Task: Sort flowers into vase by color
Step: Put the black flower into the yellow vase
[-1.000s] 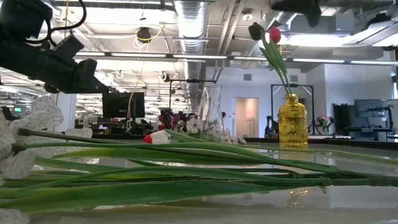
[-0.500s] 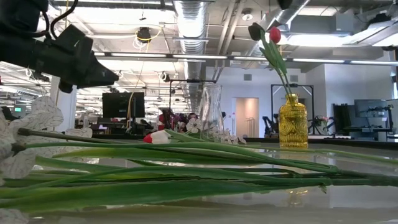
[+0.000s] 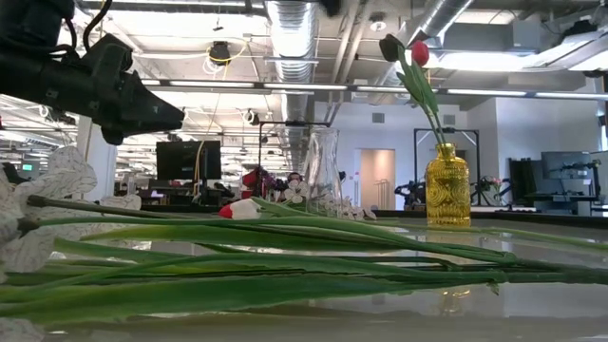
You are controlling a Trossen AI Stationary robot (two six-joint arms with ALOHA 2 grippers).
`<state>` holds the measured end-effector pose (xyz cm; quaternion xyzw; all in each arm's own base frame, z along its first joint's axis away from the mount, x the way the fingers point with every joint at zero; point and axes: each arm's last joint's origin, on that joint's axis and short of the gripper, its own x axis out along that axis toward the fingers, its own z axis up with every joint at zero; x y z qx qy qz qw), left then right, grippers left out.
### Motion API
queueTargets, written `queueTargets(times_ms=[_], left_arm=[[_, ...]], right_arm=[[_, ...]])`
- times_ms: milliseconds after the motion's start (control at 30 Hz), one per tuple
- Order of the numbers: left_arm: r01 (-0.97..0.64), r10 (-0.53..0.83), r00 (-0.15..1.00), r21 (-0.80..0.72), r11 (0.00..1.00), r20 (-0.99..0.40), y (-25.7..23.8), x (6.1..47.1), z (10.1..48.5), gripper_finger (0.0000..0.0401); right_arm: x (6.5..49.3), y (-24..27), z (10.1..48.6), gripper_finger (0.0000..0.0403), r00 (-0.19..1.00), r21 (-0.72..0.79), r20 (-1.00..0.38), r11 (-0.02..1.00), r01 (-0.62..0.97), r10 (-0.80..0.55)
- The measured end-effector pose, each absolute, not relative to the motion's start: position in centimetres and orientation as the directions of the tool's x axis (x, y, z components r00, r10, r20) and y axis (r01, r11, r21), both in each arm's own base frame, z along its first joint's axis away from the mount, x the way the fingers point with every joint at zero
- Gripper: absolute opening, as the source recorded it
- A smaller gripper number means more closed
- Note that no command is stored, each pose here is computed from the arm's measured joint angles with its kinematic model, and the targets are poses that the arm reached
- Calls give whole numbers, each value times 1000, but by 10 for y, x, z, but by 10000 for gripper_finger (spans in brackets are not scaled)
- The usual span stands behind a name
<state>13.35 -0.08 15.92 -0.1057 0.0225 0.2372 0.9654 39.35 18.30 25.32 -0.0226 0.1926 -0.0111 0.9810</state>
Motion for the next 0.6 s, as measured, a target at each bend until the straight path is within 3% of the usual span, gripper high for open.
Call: queueTargets(times_ms=[600], left_arm=[[-488, 469, 868, -105, 866, -165, 0, 132, 151, 133]], right_arm=[[517, 206, 211, 184, 954, -462, -295, 881, -97, -49]])
